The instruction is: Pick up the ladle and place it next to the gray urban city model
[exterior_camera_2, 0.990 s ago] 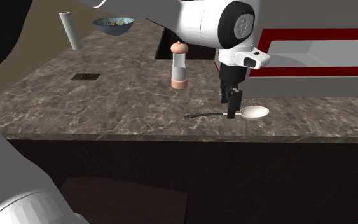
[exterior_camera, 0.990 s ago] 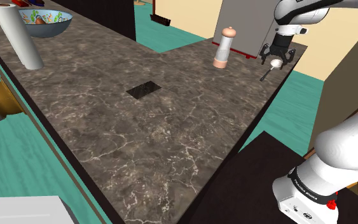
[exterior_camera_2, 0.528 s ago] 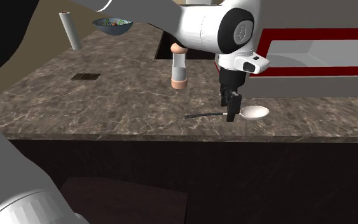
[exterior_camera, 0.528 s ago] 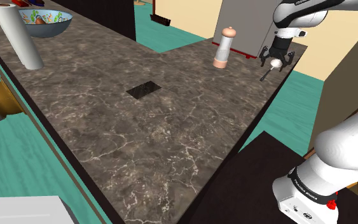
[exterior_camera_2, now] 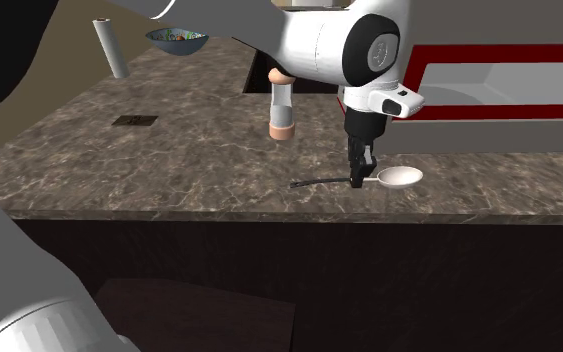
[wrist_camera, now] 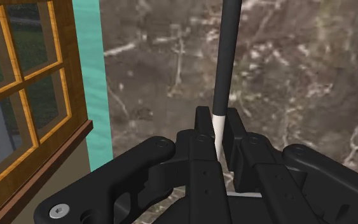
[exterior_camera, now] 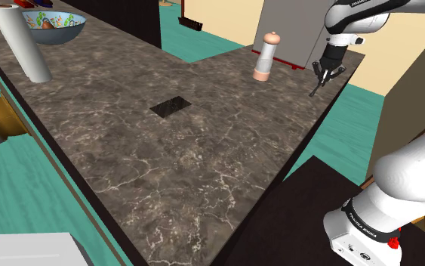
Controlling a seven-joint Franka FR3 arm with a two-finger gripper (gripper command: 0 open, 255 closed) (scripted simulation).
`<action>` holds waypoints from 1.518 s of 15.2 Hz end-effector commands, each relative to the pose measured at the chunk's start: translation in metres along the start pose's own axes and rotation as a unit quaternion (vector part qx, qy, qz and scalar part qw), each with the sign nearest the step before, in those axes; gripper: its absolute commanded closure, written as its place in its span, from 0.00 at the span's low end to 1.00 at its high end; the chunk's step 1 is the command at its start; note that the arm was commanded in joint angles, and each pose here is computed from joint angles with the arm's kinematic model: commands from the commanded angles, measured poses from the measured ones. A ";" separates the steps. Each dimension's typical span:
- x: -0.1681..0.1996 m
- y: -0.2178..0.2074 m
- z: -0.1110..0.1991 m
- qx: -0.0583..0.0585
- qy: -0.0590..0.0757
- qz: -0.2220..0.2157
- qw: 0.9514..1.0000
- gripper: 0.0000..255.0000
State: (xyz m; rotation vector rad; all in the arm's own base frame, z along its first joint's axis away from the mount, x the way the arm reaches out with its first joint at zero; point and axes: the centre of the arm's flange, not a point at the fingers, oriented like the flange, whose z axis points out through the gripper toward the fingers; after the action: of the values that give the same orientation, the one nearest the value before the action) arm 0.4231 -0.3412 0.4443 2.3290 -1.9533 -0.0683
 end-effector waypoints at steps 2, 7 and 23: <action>-0.001 0.001 0.002 -0.002 -0.002 0.000 1.000 1.00; 0.002 0.000 -0.019 -0.002 -0.002 0.000 1.000 1.00; 0.004 0.009 -0.103 -0.002 -0.002 0.000 1.000 1.00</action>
State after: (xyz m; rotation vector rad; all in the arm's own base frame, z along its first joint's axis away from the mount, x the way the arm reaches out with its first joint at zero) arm 0.4257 -0.3415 0.5415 2.3288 -1.9535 -0.0771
